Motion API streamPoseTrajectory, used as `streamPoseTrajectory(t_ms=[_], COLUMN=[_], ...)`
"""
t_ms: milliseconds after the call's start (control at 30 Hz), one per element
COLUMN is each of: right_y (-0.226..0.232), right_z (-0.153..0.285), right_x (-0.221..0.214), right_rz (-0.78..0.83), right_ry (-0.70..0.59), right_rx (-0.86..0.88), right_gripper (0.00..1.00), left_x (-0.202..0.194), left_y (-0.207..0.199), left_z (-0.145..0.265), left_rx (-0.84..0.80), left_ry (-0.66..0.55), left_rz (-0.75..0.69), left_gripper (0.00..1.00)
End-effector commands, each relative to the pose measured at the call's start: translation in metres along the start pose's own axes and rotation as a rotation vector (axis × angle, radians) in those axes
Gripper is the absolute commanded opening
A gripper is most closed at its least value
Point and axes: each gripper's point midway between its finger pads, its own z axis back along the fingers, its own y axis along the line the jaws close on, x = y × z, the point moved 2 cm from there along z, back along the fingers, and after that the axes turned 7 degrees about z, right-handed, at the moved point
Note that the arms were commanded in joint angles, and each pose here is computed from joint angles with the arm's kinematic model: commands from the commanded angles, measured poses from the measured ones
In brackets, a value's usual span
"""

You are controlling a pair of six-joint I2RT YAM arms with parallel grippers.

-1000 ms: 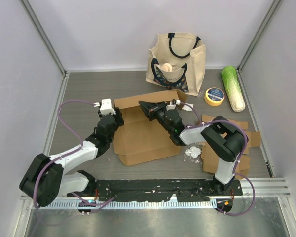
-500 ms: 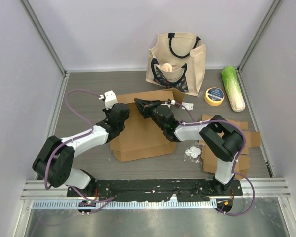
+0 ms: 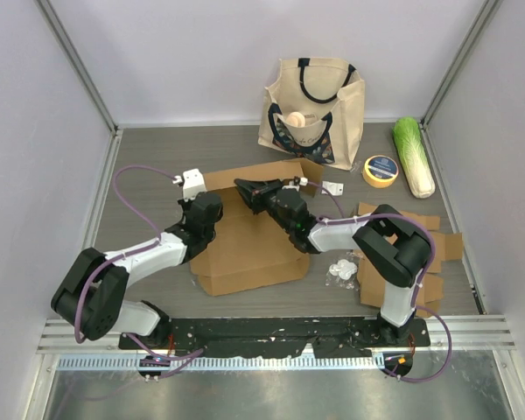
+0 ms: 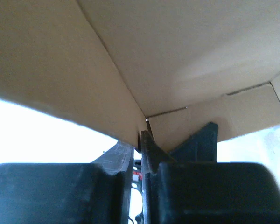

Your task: Fold the paper box

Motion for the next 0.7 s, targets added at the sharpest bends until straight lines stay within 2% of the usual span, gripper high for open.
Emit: streamPoseTrajectory(t_ms=[0, 67, 100, 133, 167, 200, 267, 300, 333, 433, 500, 600, 667], right_y=[0.01, 0.002, -0.019, -0.015, -0.019, -0.044, -0.034, -0.054, -0.048, -0.022, -0.001, 0.02, 0.016], right_z=[0.019, 0.026, 0.038, 0.05, 0.057, 0.074, 0.093, 0.112, 0.12, 0.131, 0.125, 0.106, 0.096], right_x=[-0.005, 0.007, 0.004, 0.005, 0.011, 0.02, 0.031, 0.05, 0.062, 0.094, 0.114, 0.115, 0.129], right_rz=[0.188, 0.357, 0.561, 0.668, 0.764, 0.966, 1.147, 1.214, 1.312, 1.342, 1.339, 1.382, 1.431], right_ry=[0.1, 0.128, 0.223, 0.248, 0.277, 0.357, 0.409, 0.43, 0.443, 0.42, 0.35, 0.375, 0.368], right_rx=[0.033, 0.003, -0.04, -0.047, -0.077, -0.17, -0.198, -0.362, -0.383, -0.399, -0.349, -0.247, -0.298], right_gripper=[0.35, 0.51, 0.68, 0.74, 0.75, 0.8, 0.82, 0.82, 0.83, 0.84, 0.84, 0.84, 0.84], left_x=[0.018, 0.013, 0.017, 0.014, 0.015, 0.018, 0.019, 0.019, 0.021, 0.016, 0.013, 0.007, 0.005], left_y=[0.006, 0.011, 0.013, 0.016, 0.013, 0.014, 0.016, 0.016, 0.016, 0.014, 0.008, 0.008, 0.008], left_z=[-0.002, 0.0, 0.004, 0.006, 0.007, 0.009, 0.011, 0.012, 0.013, 0.018, 0.02, 0.019, 0.018], left_rx=[0.036, 0.025, 0.016, 0.012, -0.016, -0.02, -0.015, -0.018, -0.02, -0.052, -0.09, -0.09, -0.081], left_ry=[-0.061, -0.061, -0.072, -0.068, -0.067, -0.072, -0.066, -0.062, -0.063, -0.028, -0.002, 0.025, 0.047], left_rz=[0.03, 0.014, 0.019, 0.017, 0.017, 0.024, 0.01, 0.006, 0.007, 0.0, 0.008, -0.009, -0.029], left_gripper=[0.0, 0.0, 0.0, 0.0, 0.0, 0.0, 0.0, 0.0, 0.0, 0.0, 0.0, 0.0, 0.0])
